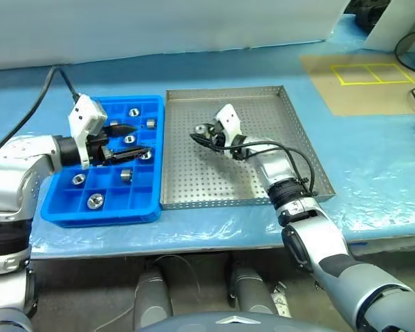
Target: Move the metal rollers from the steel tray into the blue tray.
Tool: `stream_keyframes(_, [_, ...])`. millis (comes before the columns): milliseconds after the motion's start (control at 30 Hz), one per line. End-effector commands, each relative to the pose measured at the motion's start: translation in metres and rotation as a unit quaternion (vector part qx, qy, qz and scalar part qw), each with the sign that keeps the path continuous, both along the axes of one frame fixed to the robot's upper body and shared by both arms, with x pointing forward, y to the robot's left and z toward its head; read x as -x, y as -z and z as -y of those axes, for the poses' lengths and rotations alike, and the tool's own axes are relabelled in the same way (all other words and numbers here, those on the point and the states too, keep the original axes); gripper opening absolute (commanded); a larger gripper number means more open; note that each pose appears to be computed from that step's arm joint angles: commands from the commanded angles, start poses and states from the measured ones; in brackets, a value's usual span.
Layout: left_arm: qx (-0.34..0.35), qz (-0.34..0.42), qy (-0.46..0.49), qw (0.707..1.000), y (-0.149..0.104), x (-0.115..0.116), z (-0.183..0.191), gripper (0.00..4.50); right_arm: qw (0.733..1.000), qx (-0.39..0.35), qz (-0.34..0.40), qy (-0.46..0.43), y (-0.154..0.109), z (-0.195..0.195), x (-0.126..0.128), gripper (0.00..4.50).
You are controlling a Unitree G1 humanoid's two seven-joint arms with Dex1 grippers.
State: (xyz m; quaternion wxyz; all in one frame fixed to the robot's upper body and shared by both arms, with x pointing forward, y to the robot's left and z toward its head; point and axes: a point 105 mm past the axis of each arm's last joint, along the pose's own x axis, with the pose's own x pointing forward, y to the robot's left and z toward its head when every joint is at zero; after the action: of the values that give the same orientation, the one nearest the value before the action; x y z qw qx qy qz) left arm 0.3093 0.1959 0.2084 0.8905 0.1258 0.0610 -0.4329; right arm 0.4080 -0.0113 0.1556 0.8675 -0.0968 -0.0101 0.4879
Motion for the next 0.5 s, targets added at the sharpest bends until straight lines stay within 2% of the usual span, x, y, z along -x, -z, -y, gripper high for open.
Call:
stream_keyframes(33, [0.001,0.036,-0.028,0.999,-0.018,0.016,-0.008,3.71,0.995,-0.009,0.028,-0.099,-0.030,-0.025,0.022,1.72])
stream_keyframes(167, [0.010,0.032,-0.066,0.997,-0.012,0.036,-0.016,3.71,0.980,0.009,0.021,-0.198,-0.030,-0.043,0.049,1.72])
stream_keyframes(300, [0.006,0.017,-0.108,0.994,-0.001,0.050,-0.029,3.71,0.969,0.024,0.011,-0.245,-0.024,-0.055,0.061,1.72])
stream_keyframes(500, [0.003,0.013,-0.144,0.990,-0.004,0.058,-0.046,3.71,0.952,0.040,-0.003,-0.303,-0.014,-0.068,0.078,1.72])
